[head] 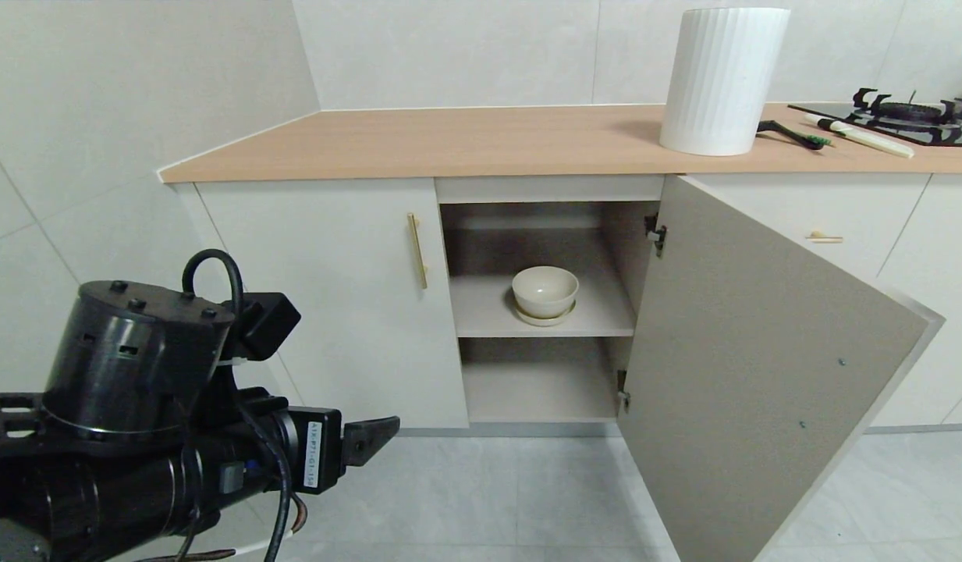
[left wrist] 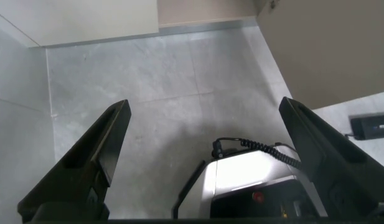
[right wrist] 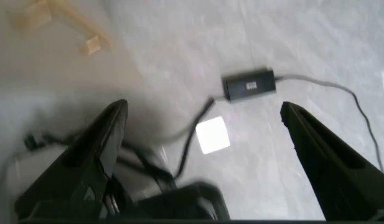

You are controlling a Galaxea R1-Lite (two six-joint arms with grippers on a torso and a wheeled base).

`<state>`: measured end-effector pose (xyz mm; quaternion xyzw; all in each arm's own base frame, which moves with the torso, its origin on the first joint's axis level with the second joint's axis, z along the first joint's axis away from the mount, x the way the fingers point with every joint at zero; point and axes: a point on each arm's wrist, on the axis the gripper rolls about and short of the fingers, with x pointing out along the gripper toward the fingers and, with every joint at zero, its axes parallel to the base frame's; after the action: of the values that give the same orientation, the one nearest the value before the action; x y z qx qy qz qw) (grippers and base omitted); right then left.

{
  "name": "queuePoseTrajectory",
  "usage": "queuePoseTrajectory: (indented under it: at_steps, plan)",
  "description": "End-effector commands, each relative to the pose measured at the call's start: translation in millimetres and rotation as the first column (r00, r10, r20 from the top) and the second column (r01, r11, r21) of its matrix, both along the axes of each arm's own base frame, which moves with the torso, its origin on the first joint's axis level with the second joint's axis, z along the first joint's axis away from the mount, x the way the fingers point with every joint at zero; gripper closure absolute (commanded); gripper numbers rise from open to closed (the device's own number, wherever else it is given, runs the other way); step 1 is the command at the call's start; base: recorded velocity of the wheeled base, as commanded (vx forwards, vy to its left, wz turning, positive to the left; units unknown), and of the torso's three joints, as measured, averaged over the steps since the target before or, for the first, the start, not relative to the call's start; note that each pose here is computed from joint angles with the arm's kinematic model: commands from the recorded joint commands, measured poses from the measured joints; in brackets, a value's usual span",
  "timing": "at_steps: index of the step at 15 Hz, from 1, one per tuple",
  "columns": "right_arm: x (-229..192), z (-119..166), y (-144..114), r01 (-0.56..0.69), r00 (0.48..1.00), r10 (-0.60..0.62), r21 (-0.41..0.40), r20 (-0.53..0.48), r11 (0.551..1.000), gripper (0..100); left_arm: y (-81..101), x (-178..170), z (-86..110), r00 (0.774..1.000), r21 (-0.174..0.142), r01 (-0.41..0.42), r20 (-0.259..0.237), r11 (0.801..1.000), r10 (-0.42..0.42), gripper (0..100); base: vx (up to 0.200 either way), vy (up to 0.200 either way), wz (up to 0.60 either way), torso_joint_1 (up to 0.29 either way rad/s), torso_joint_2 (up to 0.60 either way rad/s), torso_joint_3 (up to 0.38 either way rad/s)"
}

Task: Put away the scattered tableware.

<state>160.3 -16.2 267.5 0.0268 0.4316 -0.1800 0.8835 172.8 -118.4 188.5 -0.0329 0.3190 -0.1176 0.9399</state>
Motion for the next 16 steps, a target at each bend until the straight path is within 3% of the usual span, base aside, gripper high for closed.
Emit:
queuePoseTrajectory:
  at_steps: [1, 6, 11, 16]
  plan:
    - [44, -29, -8, 0.047, 0.997, -0.046, 0.022, -0.058, 0.999, 0, -0.1, 0, -0.1, 1.0, 0.0, -0.001, 0.0, 1.0, 0.001, 0, 0.0, 0.0, 0.0, 0.0, 0.0, 0.0]
    - [73, -58, 8, 0.01, 1.0, -0.011, 0.065, 0.01, 0.998, 0, 0.3, 0, 0.5, 1.0, -0.001, -0.001, 0.002, 1.0, 0.001, 0, 0.0, 0.0, 0.0, 0.0, 0.0, 0.0]
    - [69, -61, 43, -0.124, 0.992, 0.123, 0.119, 0.016, 0.985, 0, 0.4, -1, 1.9, 1.0, -0.004, 0.001, 0.007, 1.0, -0.001, 0, 0.0, 0.0, 0.0, 0.0, 0.0, 0.0]
    - [93, -74, 98, -0.374, 0.928, 0.363, 0.198, 0.089, 0.906, 0, -0.8, 1, 1.8, 1.0, -0.005, 0.002, 0.007, 1.0, -0.002, 0, 0.0, 0.0, 0.0, 0.0, 0.0, 0.0]
